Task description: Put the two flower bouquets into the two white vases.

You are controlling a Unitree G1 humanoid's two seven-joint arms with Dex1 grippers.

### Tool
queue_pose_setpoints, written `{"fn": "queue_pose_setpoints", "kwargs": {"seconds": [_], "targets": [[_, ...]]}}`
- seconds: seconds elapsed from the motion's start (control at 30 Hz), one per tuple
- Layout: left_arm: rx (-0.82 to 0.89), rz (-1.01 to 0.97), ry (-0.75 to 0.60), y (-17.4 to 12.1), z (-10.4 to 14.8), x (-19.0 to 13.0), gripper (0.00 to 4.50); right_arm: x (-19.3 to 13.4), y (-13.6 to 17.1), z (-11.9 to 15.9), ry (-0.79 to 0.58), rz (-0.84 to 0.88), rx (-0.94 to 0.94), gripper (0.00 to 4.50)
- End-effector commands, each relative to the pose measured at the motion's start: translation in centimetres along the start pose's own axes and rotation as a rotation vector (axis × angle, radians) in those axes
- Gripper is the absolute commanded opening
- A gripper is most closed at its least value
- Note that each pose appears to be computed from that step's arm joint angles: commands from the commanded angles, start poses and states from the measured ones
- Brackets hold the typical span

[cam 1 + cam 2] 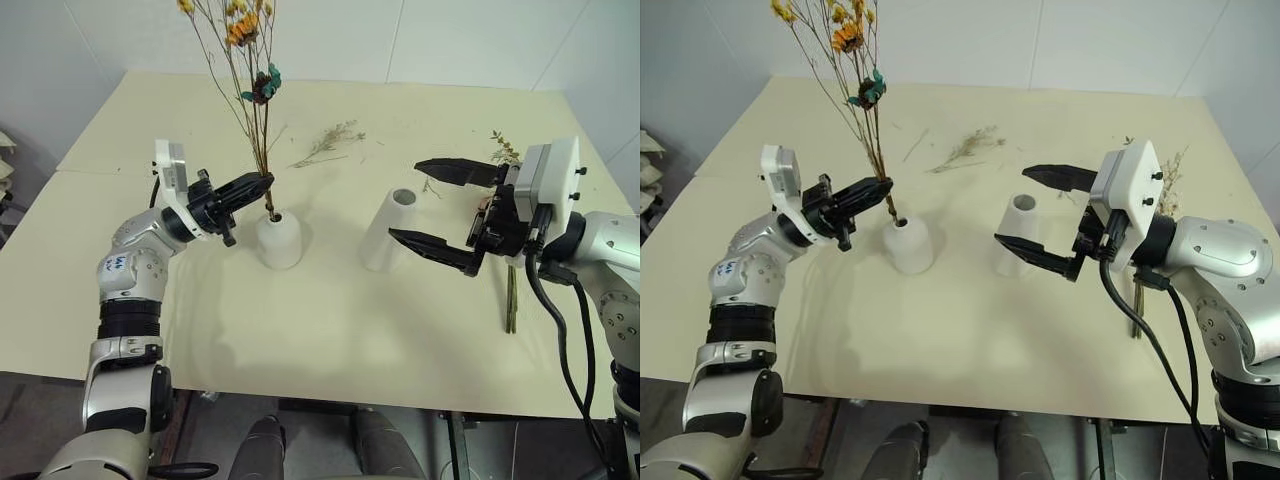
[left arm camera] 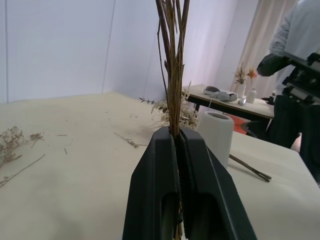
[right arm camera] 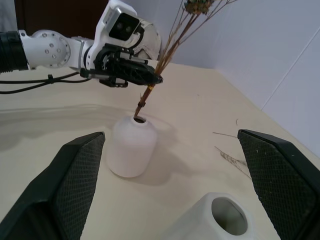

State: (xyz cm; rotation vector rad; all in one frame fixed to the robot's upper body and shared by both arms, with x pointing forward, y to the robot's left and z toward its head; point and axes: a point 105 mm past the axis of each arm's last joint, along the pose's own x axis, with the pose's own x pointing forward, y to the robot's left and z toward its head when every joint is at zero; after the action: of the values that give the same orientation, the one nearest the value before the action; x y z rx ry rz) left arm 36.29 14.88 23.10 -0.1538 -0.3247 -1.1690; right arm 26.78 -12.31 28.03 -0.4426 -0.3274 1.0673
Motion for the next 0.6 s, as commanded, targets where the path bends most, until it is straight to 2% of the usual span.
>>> {"fn": "queue_pose_setpoints", "kwargs": {"seconds": [0.03,0.6], "targets": [[0.054,-0.006,-0.034,0.1,1.0,0.7,0.03,-0.5,0.0,1.2,-0.028,-0.017,-0.033,4.50],[0.100,-0.015,0.003,-0.4,-0.3,0.0,0.03,-0.4,0.0,1.3,-0.031,-0.027,-0.032,4.50]]}}
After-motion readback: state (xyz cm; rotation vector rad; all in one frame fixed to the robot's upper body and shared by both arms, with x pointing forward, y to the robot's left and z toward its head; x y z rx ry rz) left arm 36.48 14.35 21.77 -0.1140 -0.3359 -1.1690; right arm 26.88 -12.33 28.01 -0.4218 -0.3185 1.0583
